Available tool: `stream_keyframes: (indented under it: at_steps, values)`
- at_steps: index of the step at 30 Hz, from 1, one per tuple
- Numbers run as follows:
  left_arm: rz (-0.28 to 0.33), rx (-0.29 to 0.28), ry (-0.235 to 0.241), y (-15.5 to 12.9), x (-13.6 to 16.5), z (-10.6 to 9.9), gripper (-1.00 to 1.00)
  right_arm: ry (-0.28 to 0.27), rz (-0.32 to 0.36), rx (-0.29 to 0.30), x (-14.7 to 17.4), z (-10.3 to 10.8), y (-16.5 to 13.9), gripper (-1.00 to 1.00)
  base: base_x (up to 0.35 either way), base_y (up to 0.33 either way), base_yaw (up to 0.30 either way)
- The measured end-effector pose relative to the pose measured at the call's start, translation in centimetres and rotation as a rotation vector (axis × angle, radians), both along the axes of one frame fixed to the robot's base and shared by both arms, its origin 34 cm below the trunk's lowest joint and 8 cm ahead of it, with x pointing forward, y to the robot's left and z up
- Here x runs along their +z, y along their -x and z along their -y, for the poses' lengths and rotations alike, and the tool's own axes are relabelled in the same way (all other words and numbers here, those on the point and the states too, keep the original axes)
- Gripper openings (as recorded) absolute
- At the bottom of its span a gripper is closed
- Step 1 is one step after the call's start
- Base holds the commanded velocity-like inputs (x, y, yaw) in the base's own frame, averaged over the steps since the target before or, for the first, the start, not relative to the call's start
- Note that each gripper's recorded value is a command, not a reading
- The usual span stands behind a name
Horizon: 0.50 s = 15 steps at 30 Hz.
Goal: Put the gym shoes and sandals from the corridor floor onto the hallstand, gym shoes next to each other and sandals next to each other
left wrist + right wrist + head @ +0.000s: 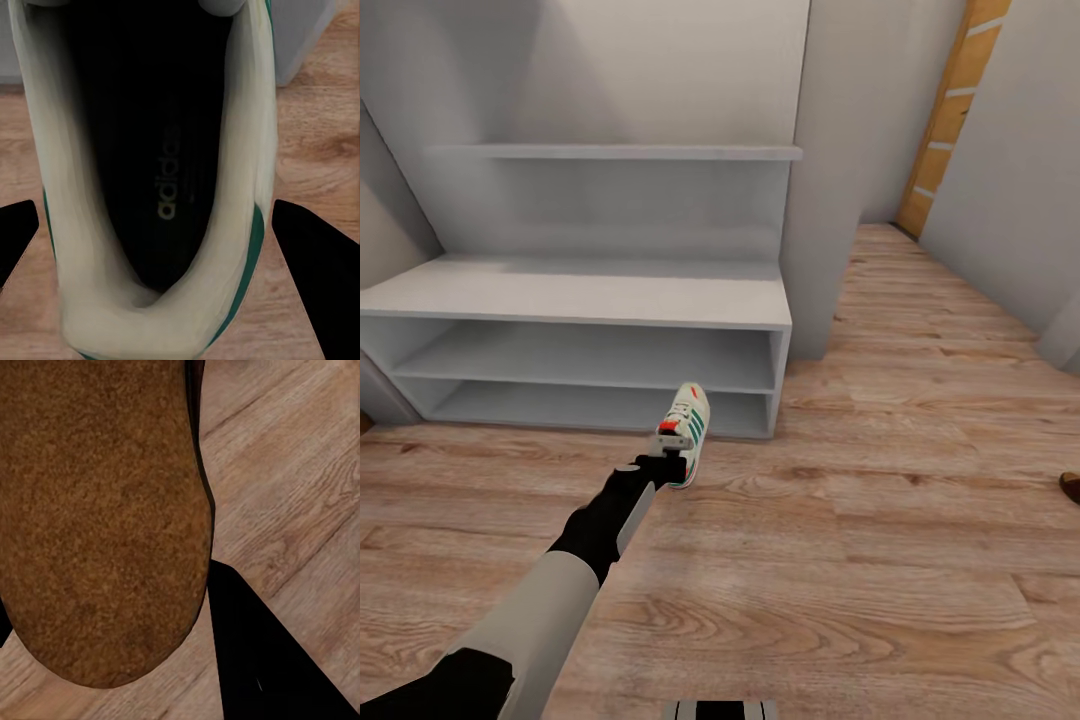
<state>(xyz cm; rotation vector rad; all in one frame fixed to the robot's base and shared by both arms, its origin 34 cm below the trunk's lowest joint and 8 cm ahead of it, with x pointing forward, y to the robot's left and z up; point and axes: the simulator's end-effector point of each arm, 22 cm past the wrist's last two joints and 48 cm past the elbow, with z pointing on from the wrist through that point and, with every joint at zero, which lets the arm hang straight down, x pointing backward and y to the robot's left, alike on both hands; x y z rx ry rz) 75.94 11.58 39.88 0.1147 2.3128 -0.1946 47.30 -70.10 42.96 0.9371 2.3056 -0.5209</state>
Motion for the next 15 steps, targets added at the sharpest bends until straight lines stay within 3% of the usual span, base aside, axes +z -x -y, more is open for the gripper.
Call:
stream_keyframes:
  at_steps: [15]
  values:
    - [-0.002,0.0,0.002,0.07,-0.07,0.1,-1.0,0.0,-0.001,0.001,-0.01,-0.03,-0.03,-1.0,0.305,-0.151,0.0]
